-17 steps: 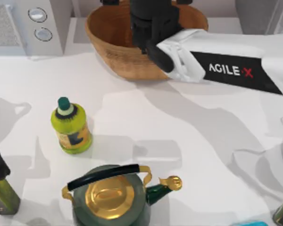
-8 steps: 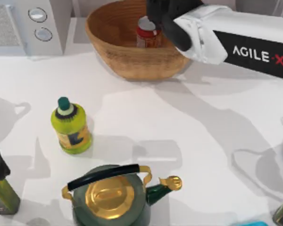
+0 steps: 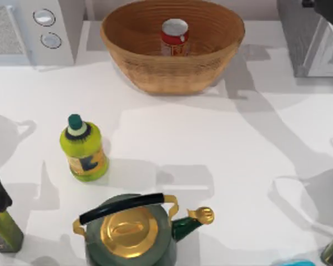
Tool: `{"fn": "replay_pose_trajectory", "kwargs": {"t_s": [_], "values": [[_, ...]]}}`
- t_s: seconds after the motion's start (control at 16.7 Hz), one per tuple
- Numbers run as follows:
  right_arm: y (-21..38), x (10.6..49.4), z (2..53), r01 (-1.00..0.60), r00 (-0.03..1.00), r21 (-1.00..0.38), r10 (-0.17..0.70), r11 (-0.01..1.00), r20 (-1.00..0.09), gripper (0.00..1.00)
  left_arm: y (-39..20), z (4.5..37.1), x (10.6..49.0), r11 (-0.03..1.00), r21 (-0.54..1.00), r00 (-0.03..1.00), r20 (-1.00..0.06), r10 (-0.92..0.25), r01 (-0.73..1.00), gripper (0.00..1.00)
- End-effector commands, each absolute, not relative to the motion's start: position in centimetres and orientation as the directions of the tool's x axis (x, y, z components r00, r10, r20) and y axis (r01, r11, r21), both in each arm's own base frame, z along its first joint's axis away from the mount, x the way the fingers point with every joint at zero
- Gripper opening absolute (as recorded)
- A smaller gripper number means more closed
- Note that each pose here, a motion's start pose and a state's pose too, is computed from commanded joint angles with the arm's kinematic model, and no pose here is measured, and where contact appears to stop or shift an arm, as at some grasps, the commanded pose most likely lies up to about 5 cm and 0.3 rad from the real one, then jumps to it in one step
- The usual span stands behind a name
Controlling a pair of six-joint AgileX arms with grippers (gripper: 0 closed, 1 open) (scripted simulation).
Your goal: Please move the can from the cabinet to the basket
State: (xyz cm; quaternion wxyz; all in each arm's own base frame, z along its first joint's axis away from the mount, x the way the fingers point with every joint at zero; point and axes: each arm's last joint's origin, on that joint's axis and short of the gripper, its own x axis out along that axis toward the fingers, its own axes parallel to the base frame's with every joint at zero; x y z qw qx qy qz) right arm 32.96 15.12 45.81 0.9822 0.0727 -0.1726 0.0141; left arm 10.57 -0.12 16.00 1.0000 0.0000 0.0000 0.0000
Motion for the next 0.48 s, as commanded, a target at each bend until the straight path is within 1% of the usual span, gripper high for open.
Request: {"fn": "replay_pose_trajectory", "kwargs": {"t_s": [0.12,0.24,0.36,0.48], "values": [[11.4,28.4,48.8,-0.051,0.907,0.154,-0.019,0.987,0.42,1.0,-0.1,16.0,10.6,1.0,0.0,1.0,0.0,0.0,0.0,1.0],[8.5,24.2,50.5,-0.045,0.876,0.158,-0.037,0.986,0.481,1.0,-0.1,16.0,10.6,1.0,0.0,1.0,0.0,0.0,0.0,1.0],[6.2,20.8,50.9,-0.038,0.855,0.147,-0.044,0.988,0.517,1.0,-0.1,16.0,10.6,1.0,0.0,1.0,0.0,0.0,0.0,1.0],[4.7,18.5,50.0,-0.025,0.855,0.124,-0.043,0.992,0.517,1.0,-0.1,16.0,10.6,1.0,0.0,1.0,0.0,0.0,0.0,1.0]]}}
